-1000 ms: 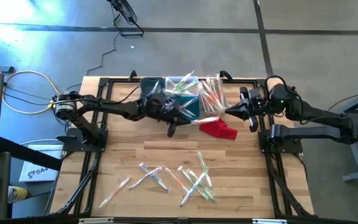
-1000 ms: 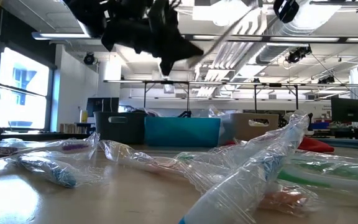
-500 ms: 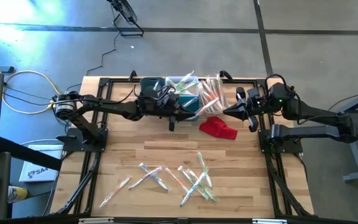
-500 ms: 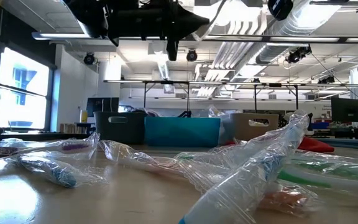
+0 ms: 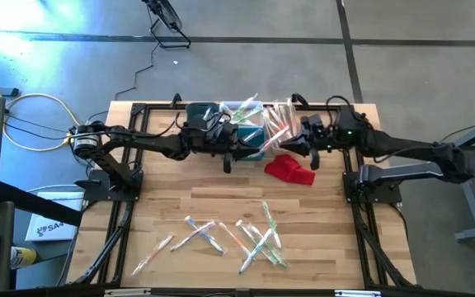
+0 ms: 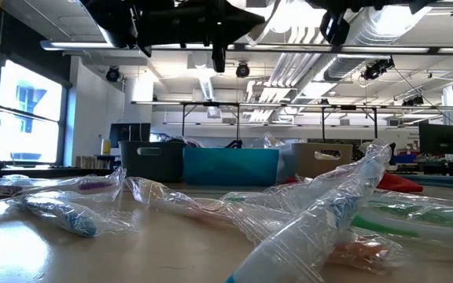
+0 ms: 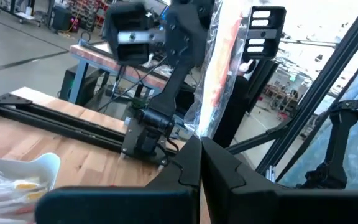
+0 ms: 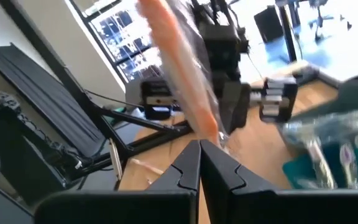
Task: Pick & Place Toothbrushes
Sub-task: Put the top right orange toothbrush into the white bin
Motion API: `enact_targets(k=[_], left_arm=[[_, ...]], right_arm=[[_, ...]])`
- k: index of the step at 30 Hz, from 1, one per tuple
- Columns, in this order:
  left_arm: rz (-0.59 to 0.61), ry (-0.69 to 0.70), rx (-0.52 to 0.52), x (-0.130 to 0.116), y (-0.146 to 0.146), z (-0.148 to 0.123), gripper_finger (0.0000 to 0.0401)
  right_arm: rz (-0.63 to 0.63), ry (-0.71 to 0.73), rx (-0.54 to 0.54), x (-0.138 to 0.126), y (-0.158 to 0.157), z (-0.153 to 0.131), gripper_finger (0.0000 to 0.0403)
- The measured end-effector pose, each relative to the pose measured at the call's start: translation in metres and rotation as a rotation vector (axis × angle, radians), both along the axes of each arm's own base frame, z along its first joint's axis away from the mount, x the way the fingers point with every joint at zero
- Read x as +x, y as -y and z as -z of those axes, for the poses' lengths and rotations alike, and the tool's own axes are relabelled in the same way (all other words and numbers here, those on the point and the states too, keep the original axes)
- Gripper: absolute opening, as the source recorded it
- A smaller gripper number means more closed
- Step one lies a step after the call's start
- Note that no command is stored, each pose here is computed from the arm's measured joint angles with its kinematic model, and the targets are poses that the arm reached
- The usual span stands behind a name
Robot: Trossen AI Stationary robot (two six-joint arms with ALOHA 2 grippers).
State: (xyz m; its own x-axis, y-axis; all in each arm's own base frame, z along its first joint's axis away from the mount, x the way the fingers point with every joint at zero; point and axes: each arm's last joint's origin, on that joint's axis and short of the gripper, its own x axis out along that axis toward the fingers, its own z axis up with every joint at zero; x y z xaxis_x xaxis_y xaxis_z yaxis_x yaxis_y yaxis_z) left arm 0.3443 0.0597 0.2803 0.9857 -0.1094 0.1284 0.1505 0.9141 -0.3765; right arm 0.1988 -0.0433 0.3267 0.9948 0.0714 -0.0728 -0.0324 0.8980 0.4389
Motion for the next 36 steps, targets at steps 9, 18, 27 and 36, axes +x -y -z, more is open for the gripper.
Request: enact_targets(k=[9, 18, 27, 36], left_arm=[[0.001, -0.003, 0.002, 0.000, 0.000, 0.000, 0.0000], [0.002, -0.006, 0.001, 0.000, 0.000, 0.001, 0.0000], [0.001, -0.007, 0.004, 0.000, 0.000, 0.001, 0.0000], [-0.001, -0.063, -0.007, 0.001, 0.000, 0.006, 0.0000]], right_arm=[[0.021, -0.079, 0.033, 0.020, 0.006, 0.017, 0.0047], [0.067, -0.059, -0.032, 0.021, 0.008, 0.016, 0.0177], [0.052, -0.029, -0.067, 0.038, 0.010, 0.022, 0.0247], [0.054, 0.066, -0.144, 0.046, 0.012, 0.018, 0.0240]])
